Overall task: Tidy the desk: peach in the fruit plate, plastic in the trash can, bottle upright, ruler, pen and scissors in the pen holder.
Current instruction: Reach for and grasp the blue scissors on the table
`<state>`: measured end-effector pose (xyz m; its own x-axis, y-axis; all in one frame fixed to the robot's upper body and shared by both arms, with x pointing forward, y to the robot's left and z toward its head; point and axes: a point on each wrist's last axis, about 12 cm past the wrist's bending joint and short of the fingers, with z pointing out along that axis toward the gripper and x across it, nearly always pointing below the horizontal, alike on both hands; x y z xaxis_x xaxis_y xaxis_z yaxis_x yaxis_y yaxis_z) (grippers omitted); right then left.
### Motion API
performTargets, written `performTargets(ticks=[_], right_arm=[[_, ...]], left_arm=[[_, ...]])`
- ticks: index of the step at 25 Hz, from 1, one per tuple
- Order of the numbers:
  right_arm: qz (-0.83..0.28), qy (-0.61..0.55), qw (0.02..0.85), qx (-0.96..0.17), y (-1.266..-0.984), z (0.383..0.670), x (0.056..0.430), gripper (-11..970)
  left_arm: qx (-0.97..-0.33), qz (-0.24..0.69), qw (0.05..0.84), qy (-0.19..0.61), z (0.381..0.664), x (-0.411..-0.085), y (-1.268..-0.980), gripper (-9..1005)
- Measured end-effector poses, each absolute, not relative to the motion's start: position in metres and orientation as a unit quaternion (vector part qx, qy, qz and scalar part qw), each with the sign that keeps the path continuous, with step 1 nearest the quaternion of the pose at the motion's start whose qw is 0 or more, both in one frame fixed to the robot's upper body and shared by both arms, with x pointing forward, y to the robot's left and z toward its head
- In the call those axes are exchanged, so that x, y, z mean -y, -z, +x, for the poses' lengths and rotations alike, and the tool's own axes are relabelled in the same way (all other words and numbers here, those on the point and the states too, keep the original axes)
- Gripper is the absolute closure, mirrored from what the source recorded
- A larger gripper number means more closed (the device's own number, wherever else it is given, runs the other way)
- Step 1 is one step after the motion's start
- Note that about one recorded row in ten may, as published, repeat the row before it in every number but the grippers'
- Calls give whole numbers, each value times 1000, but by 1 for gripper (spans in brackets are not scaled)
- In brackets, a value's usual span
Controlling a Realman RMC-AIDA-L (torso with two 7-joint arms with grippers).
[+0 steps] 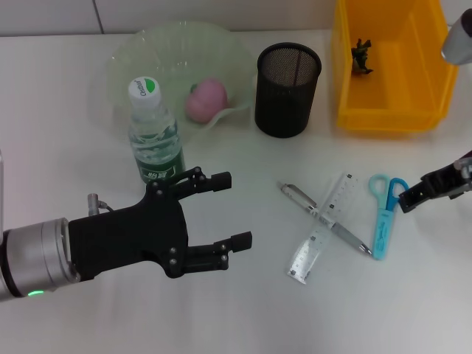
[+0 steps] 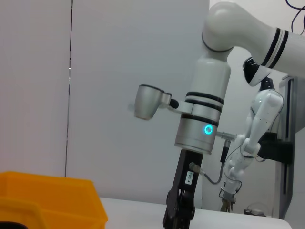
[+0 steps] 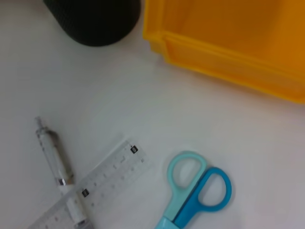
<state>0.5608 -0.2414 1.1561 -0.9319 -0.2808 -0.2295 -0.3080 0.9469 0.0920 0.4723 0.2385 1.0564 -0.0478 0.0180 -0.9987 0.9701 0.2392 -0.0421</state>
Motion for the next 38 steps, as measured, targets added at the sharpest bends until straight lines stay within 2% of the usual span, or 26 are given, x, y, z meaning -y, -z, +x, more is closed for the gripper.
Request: performTargets(ticks=[12,38], right_arm=[[-150,-92,90,-980,-1135,574,226,121],[-152,-91,73,-981,-1127,579,221,140]], left_arm=[[-578,427,537,442,471,-238,-1053,164],[-574,426,540,444,471,-238,-1054,165]])
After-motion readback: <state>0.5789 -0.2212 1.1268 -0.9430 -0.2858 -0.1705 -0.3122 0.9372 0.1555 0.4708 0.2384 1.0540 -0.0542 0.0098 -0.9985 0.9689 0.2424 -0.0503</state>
